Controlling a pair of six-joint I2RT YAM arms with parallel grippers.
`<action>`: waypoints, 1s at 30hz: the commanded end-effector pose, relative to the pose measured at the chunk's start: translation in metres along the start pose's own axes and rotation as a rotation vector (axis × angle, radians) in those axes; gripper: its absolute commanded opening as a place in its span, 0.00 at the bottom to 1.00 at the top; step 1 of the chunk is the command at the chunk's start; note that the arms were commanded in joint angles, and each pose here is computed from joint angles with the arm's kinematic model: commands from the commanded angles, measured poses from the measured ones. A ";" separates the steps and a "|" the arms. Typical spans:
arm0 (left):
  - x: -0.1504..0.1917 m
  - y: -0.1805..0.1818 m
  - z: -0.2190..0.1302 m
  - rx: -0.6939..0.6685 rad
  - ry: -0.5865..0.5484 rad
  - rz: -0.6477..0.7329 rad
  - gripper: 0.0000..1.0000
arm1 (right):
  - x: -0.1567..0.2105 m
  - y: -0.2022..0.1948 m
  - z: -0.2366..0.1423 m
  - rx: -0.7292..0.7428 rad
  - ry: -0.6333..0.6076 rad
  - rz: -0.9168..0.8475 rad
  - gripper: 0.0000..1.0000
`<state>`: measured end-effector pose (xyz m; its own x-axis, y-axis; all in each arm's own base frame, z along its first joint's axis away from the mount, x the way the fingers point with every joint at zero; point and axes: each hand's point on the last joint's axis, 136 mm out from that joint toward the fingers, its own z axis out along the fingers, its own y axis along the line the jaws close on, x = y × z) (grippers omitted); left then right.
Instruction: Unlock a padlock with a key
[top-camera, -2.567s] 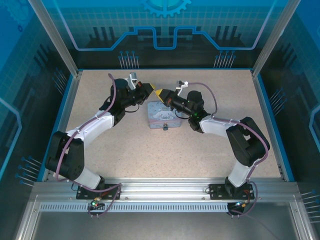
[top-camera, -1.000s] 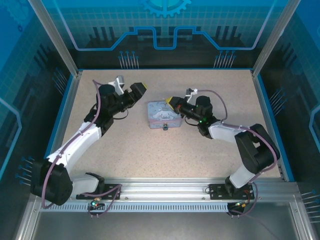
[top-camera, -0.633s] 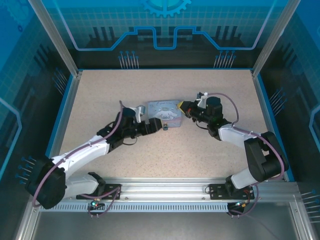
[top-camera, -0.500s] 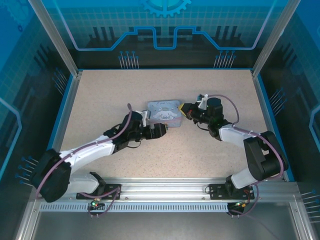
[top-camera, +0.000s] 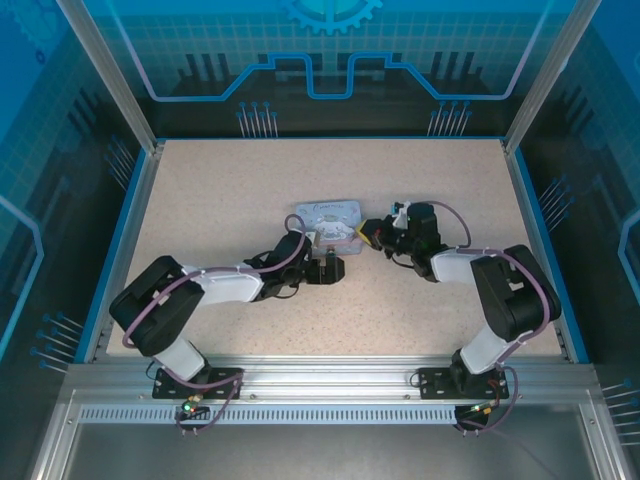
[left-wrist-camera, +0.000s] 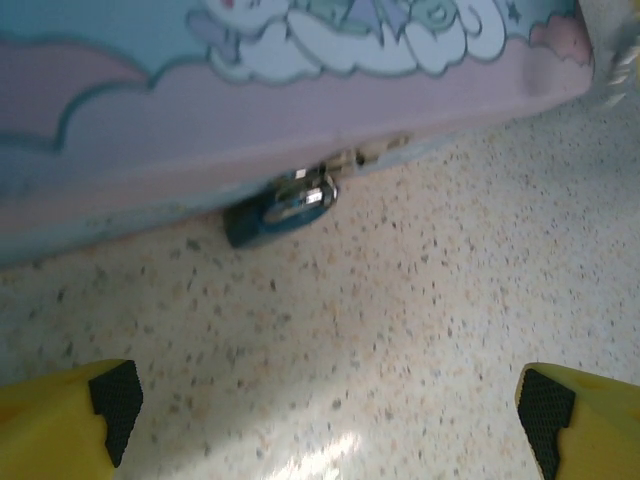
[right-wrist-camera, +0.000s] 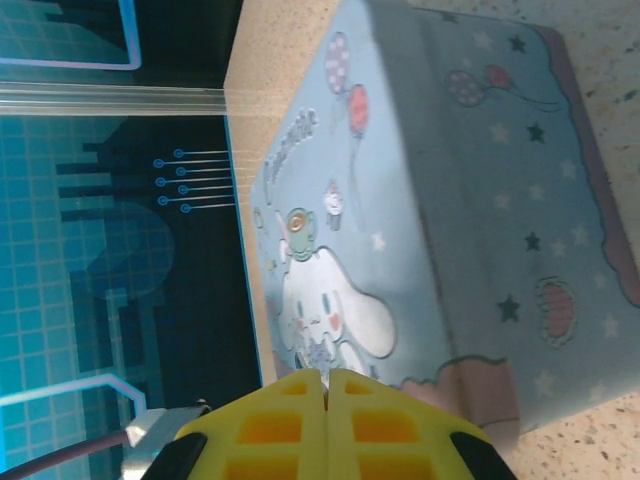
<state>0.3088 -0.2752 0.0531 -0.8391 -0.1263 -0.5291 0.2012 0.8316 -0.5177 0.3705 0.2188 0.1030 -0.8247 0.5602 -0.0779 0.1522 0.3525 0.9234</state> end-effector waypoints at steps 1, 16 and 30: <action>-0.032 -0.002 0.009 0.002 -0.092 0.024 0.97 | -0.008 0.007 0.013 -0.025 -0.008 -0.004 0.00; -0.057 0.002 0.026 0.034 -0.092 0.064 0.97 | -0.034 0.019 0.047 -0.063 -0.016 0.008 0.00; -0.048 0.028 0.051 -0.098 -0.096 0.170 0.97 | -0.038 0.012 0.041 -0.031 -0.020 0.009 0.00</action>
<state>0.3732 -0.2729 0.0389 -0.7680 -0.0865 -0.6345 0.2532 0.8691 -0.4249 0.4233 0.2358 0.1002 -0.8142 0.5770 -0.0642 0.1472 0.3122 0.9385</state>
